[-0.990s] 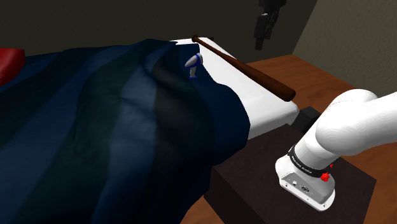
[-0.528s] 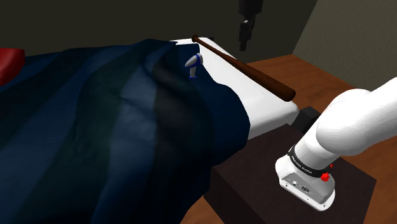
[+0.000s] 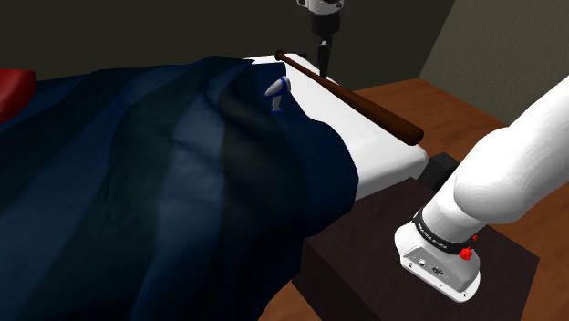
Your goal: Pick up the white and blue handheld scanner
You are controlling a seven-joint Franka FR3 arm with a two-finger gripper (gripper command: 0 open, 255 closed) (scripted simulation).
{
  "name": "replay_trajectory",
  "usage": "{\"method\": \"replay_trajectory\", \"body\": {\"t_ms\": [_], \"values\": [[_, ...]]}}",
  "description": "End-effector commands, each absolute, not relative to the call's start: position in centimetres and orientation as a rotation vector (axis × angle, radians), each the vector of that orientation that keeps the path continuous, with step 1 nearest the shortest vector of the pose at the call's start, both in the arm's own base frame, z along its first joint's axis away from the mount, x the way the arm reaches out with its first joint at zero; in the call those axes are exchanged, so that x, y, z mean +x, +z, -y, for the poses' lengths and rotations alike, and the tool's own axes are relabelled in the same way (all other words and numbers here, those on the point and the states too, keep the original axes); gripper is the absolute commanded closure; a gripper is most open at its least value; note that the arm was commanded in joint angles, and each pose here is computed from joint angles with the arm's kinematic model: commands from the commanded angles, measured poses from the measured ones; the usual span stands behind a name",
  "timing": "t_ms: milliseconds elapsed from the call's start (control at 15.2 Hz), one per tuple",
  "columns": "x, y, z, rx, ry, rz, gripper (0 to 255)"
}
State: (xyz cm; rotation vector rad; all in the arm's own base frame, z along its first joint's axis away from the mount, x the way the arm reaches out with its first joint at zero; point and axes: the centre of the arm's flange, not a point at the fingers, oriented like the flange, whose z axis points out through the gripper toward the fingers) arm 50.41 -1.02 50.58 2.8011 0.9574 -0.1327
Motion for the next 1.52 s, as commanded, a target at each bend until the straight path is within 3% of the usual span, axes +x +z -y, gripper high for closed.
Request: {"method": "replay_trajectory", "body": {"t_ms": [0, 1056, 1452], "values": [[52.6, 49.6, 0.9, 2.766, -0.136, -1.026, 0], [69.9, 39.9, -3.6, 2.448, -0.161, -1.512, 0], [69.9, 36.7, -3.6, 2.448, -0.161, -1.512, 0]]}}
